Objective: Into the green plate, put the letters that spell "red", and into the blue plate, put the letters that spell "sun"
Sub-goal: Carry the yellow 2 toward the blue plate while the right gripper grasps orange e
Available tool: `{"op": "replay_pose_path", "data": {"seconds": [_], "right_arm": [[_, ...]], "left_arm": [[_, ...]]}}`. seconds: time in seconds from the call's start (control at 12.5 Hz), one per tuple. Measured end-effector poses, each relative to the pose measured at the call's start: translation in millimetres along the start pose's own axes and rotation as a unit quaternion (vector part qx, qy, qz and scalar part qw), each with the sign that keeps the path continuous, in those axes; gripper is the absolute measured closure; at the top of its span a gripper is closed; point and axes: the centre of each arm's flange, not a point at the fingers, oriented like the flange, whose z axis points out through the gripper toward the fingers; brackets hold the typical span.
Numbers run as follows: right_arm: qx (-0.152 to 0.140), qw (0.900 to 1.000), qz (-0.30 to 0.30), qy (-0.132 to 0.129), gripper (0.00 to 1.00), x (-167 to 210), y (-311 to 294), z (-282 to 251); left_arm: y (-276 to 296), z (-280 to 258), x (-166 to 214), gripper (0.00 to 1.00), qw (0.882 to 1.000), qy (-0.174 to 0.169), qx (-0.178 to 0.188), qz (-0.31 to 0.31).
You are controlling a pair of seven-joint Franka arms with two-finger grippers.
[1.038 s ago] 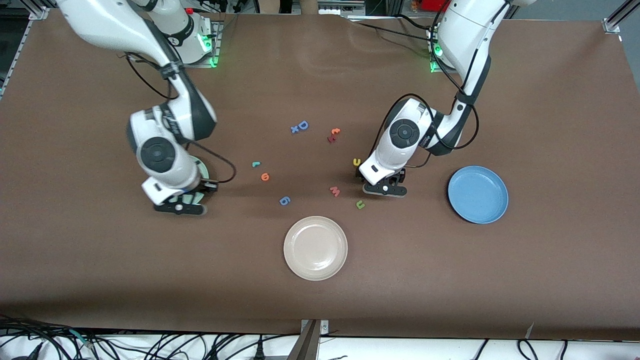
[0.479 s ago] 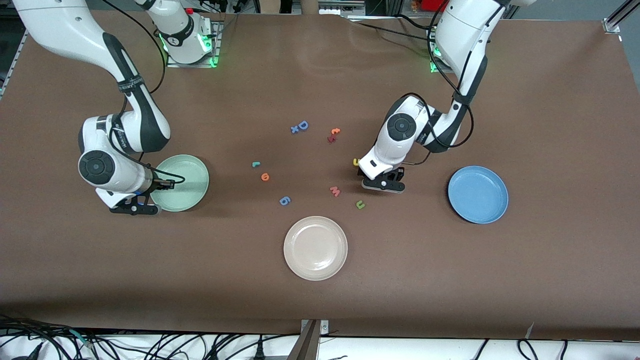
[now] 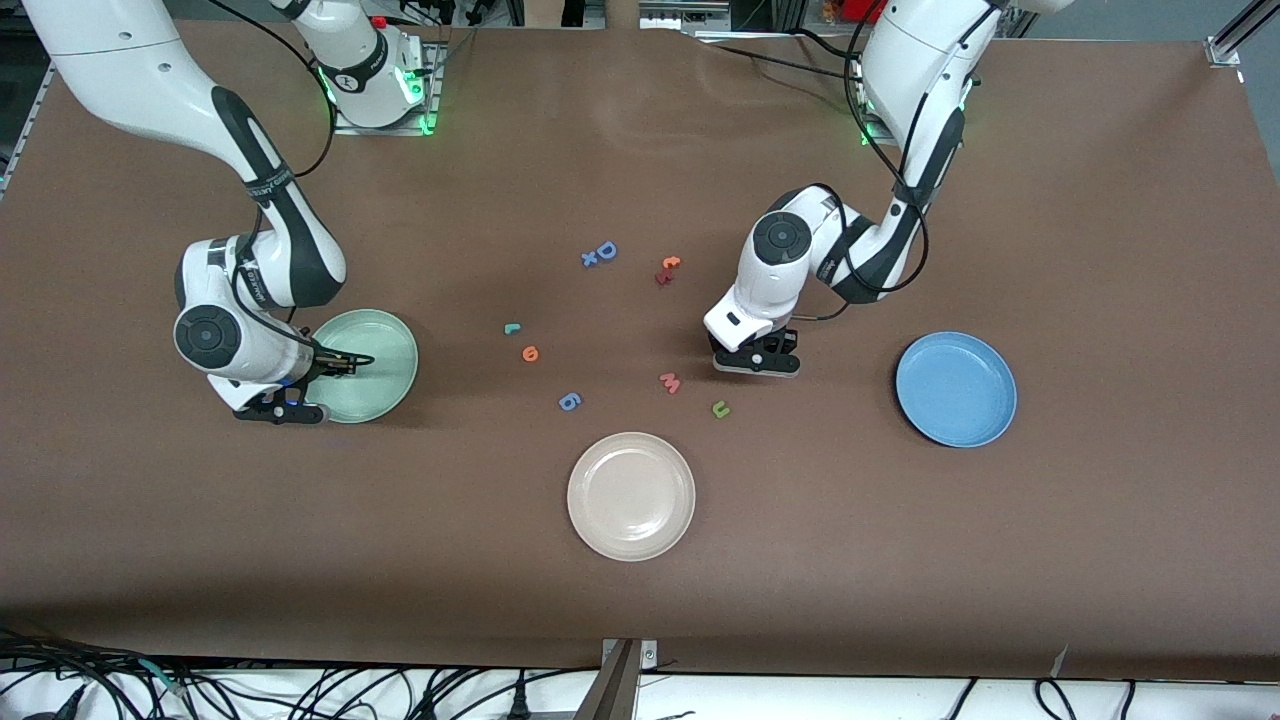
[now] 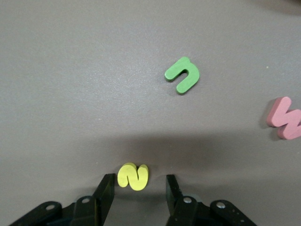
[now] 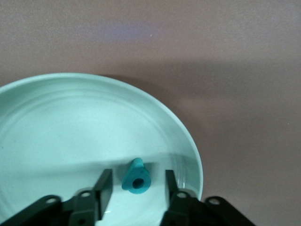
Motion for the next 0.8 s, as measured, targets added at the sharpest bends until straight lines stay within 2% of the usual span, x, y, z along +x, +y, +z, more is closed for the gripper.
{"op": "replay_pose_path", "data": {"seconds": [0.24, 0.32, 0.48, 0.64, 0.8], "right_arm": [[0.008, 1.0, 0.008, 0.013, 0.05, -3.2, -26.8, -31.9], [0.013, 1.0, 0.018, 0.02, 0.01, -8.1, -49.1, -49.5], [0.029, 0.998, 0.045, 0.034, 0.01, -23.6, -104.4, -79.3], [0.047, 0.995, 0.079, 0.038, 0.01, -41.4, -158.2, -94.4], [0.056, 0.992, 0.105, 0.04, 0.01, -54.0, -195.7, -94.4]], "left_arm": [[0.0, -0.2, 0.4, 0.49, 1.0, 0.004, -0.003, -0.003], [0.0, -0.4, 0.5, 0.5, 1.0, 0.005, -0.003, -0.003], [0.5, -0.9, 0.7, 0.54, 1.0, 0.006, -0.004, -0.002], [2.2, -2.1, 0.7, 0.67, 1.0, 0.01, -0.006, 0.0], [4.1, -2.4, -0.3, 0.72, 1.0, 0.014, -0.001, 0.012]]}}
